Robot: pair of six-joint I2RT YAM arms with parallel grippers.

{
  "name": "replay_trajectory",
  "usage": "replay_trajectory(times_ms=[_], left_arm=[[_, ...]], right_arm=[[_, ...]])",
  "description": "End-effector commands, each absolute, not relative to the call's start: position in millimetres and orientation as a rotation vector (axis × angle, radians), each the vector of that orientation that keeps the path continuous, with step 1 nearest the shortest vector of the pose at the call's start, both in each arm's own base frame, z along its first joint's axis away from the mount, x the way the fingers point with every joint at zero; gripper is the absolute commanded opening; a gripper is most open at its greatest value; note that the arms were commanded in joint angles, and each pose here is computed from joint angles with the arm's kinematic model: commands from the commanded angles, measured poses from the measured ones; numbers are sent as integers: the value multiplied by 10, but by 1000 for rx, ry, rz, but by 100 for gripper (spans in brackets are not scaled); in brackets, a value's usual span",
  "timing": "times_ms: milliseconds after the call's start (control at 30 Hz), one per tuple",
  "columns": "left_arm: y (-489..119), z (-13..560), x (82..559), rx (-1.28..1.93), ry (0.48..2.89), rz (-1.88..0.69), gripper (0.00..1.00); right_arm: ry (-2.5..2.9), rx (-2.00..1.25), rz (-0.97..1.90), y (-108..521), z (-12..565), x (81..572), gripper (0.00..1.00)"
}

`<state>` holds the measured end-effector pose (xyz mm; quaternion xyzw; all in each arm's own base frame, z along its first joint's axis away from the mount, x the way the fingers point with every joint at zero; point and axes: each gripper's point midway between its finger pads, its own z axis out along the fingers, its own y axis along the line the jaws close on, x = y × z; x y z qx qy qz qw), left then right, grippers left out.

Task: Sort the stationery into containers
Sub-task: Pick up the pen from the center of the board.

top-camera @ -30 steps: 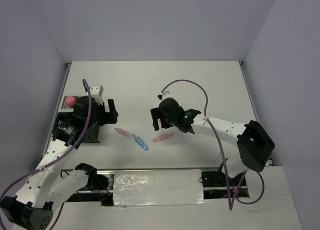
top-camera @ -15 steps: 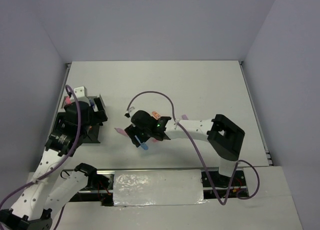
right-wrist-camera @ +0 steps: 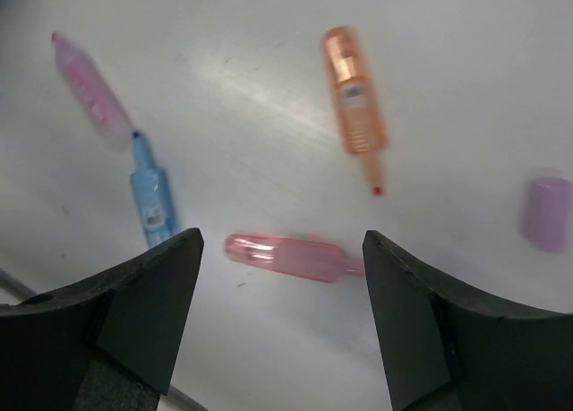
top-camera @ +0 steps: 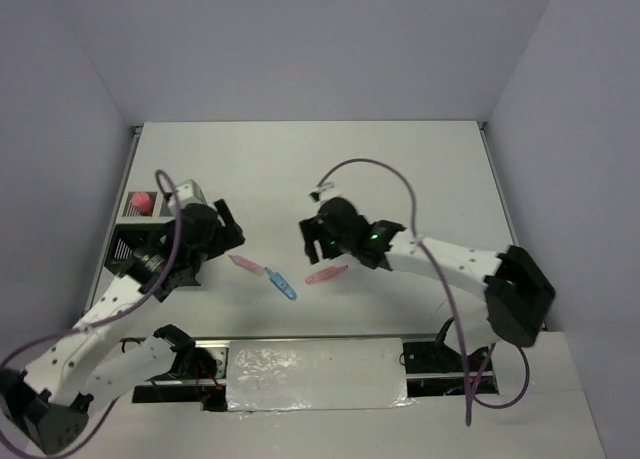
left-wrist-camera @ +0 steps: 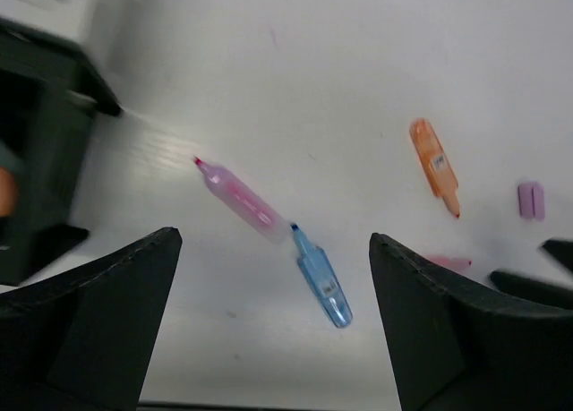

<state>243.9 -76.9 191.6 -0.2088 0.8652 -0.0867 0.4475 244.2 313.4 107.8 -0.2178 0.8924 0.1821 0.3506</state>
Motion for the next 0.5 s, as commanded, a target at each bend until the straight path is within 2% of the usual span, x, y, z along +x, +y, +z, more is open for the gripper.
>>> replay_trajectory(times_ms=[0,167,333,467], left_arm=[[-1153,1703,2494,-614,2204,-205,99],[-1323,1223,2415,-783,2274,-58,99],[-1340,969,2503,-887,2242,-31,95],[-1337,672,2567,-916,2336,108,92]], right_arm=[[2241,-350,526,2714,1491,2605,80],[2197,-313,476,2178,1704,2547,80],[2159,-342,535,2088,1811,2357,80],[2135,-355,556,2053,1810,2283,80]])
